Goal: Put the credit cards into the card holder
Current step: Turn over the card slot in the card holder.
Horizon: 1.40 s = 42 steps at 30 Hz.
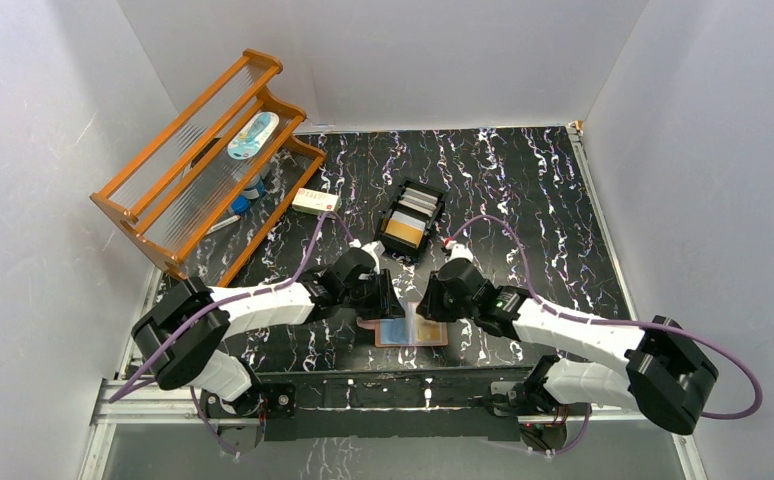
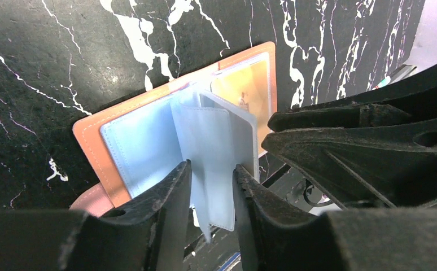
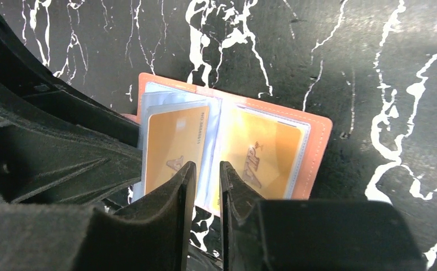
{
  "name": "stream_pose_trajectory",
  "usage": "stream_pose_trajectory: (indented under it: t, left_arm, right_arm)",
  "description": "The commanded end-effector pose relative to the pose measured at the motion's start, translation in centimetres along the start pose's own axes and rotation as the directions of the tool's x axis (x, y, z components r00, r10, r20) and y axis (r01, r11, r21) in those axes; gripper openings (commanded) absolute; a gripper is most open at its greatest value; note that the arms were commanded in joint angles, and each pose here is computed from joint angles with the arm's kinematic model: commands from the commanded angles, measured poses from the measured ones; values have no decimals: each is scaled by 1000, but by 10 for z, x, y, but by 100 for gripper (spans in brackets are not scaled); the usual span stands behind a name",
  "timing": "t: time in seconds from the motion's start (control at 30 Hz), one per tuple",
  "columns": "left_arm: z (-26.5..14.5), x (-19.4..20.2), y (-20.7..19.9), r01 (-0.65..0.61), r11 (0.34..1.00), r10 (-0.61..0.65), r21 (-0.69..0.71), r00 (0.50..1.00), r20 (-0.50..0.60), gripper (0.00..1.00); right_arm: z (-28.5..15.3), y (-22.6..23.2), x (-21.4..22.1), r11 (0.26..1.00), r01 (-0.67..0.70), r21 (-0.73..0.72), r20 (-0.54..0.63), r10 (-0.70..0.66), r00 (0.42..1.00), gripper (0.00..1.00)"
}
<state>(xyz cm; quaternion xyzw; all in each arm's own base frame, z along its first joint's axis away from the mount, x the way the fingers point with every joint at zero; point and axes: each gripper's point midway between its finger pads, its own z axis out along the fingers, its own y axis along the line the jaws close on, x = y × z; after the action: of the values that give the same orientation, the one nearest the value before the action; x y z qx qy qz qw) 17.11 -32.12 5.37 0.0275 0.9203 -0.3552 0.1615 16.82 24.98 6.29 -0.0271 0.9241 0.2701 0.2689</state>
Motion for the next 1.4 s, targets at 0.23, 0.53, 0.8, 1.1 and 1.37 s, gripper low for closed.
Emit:
stream_pose_trajectory:
  t: [0.23,0.53,0.8,1.1,1.37]
  left_arm:
    - [1,-3,-14,-58,998,57,-38,998,-19,37]
    - [12,2,-16,-71,996,68,-61,996,-49,37]
    - [5,1,-6,-70,989,65,-131,997,-42,37]
    - [-63,-32,23,-8,942,75,-335,979,188,39]
    - [-122,-64,10,-66,951,182,-301,908,377,48]
  right_arm:
    - [-26,19,-26,998,4,-57,91,1,996,39]
    - [-29,22,-26,997,19,-71,80,-13,997,48]
    - [-26,5,-25,999,42,24,73,-44,996,46]
    - [-51,20,-74,975,218,49,210,-224,952,50]
    - [-38,31,-165,900,412,140,277,-435,857,53]
